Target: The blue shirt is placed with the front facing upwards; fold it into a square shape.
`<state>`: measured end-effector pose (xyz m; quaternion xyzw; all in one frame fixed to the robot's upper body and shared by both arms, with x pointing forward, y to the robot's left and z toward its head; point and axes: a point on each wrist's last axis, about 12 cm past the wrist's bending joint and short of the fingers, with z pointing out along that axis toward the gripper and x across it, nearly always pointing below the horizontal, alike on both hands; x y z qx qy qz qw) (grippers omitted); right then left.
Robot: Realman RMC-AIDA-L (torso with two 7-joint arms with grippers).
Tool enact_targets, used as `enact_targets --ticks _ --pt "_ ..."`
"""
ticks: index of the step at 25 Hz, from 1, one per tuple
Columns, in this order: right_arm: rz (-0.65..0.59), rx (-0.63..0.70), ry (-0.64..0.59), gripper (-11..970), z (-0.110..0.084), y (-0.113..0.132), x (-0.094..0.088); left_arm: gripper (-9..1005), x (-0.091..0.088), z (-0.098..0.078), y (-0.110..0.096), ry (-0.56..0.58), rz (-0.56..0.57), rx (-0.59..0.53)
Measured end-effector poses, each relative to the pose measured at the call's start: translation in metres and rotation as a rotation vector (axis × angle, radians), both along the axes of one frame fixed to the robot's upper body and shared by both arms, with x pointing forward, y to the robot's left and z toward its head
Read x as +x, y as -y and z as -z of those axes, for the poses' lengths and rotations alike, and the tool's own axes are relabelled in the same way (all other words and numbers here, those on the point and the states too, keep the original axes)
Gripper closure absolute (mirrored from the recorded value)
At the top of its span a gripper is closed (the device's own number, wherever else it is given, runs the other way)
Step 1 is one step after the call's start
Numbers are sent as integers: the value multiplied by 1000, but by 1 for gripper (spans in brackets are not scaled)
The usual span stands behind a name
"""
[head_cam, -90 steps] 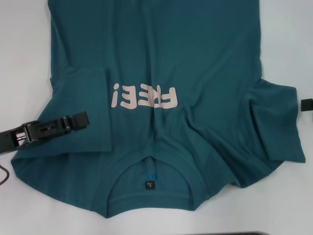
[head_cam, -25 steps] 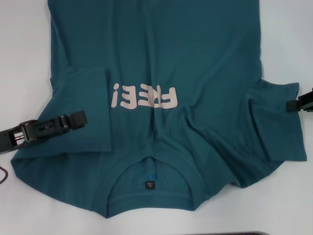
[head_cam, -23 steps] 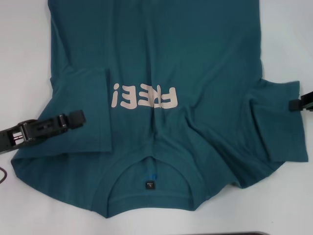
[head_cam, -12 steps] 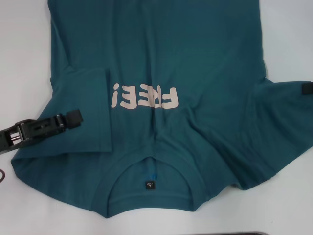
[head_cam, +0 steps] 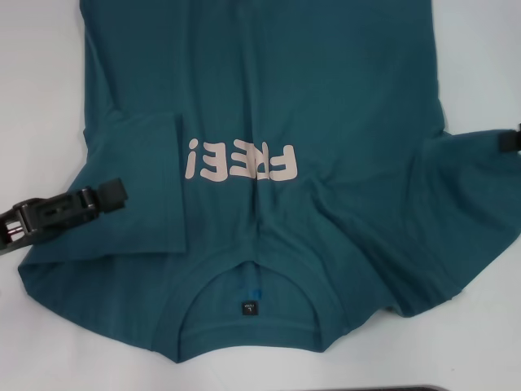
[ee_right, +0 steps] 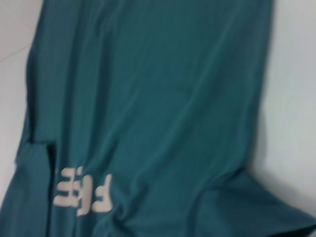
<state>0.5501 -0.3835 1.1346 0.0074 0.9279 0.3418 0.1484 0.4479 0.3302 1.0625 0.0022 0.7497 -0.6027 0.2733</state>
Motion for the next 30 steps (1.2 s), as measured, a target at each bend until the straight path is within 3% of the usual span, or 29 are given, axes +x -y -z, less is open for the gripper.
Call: enact_targets --ticks 12,20,30 --pt "-170 35 -14 945 -3 -48 14 369 1 -3 -8 7 -51 -10" --pt "-216 78 36 940 -13 -74 31 369 2 -5 -14 13 -88 -16" --pt "-197 58 4 934 5 -93 39 368 0 -5 -19 14 -127 -32"
